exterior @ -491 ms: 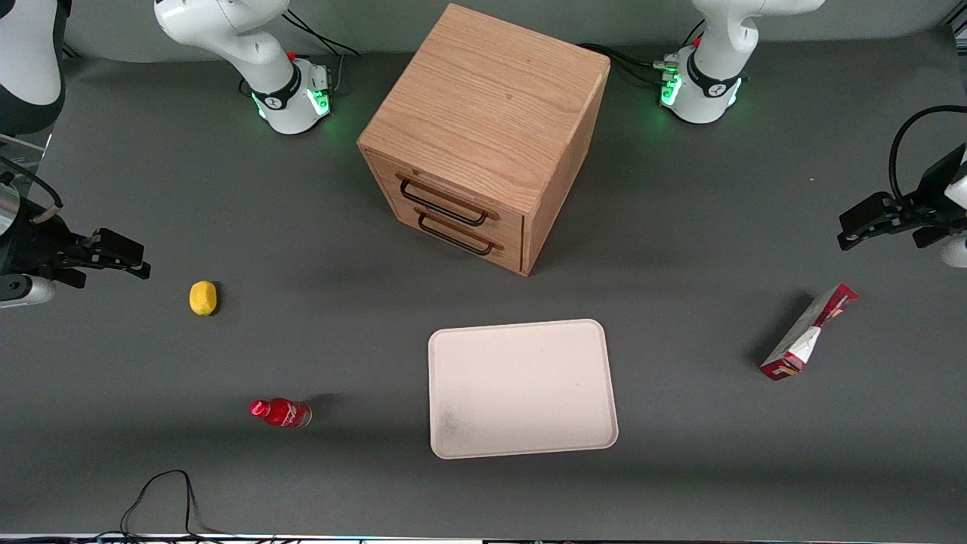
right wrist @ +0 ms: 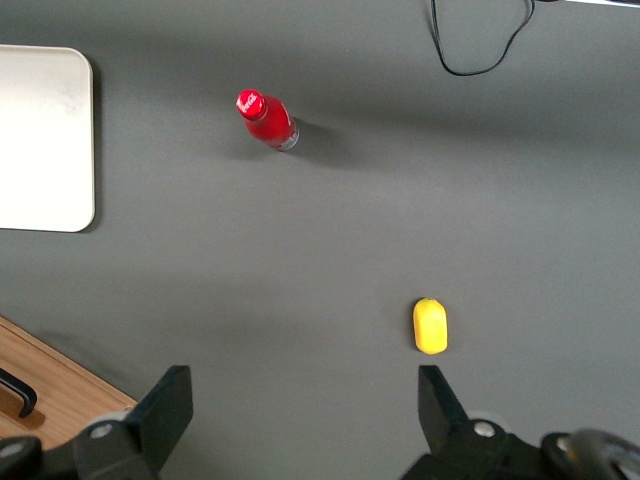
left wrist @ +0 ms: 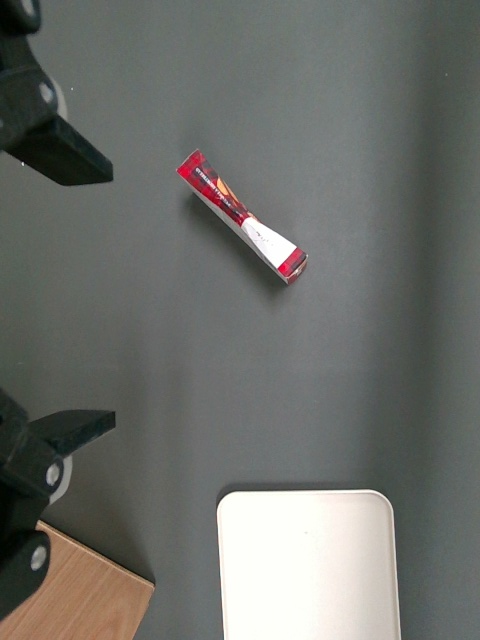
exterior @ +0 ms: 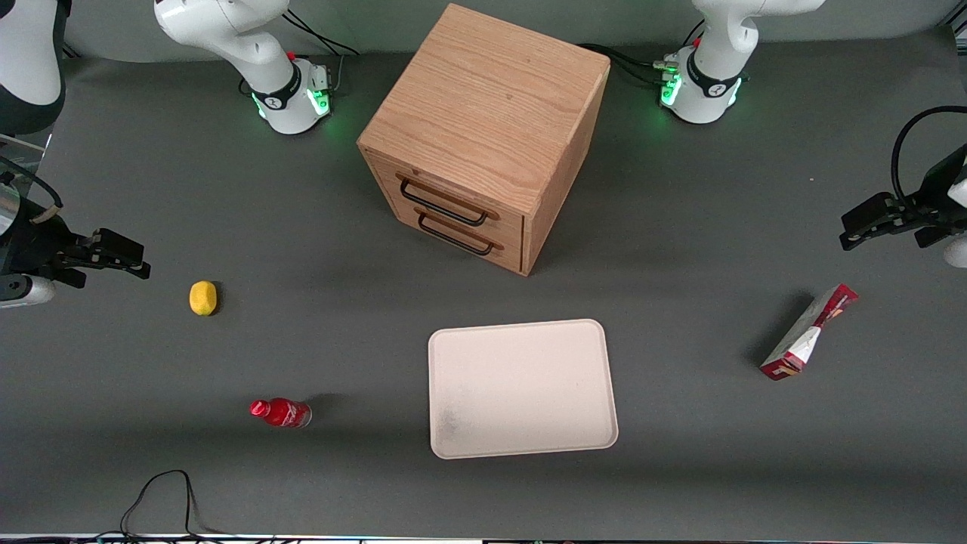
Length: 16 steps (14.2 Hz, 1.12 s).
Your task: Place red cookie box on tray
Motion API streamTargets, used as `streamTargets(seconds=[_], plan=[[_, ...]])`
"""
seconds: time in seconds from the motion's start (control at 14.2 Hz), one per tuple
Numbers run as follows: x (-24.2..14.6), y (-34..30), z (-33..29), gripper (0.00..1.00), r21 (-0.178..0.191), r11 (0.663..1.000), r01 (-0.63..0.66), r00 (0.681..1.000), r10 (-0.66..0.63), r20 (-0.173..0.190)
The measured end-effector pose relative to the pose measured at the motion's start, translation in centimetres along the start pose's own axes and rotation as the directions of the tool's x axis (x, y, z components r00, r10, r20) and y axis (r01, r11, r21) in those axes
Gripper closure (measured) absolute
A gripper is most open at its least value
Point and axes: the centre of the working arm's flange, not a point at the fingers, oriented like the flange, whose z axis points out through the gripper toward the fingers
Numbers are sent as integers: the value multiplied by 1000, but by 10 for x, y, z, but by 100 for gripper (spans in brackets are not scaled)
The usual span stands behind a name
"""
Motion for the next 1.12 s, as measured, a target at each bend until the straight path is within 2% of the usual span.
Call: streamTargets(seconds=[0.7,1.12], plan=[[2,-7,6,0,2,1000,-5,1000,5,12],[20,-64,31,0,9,998,-69,998,69,7]])
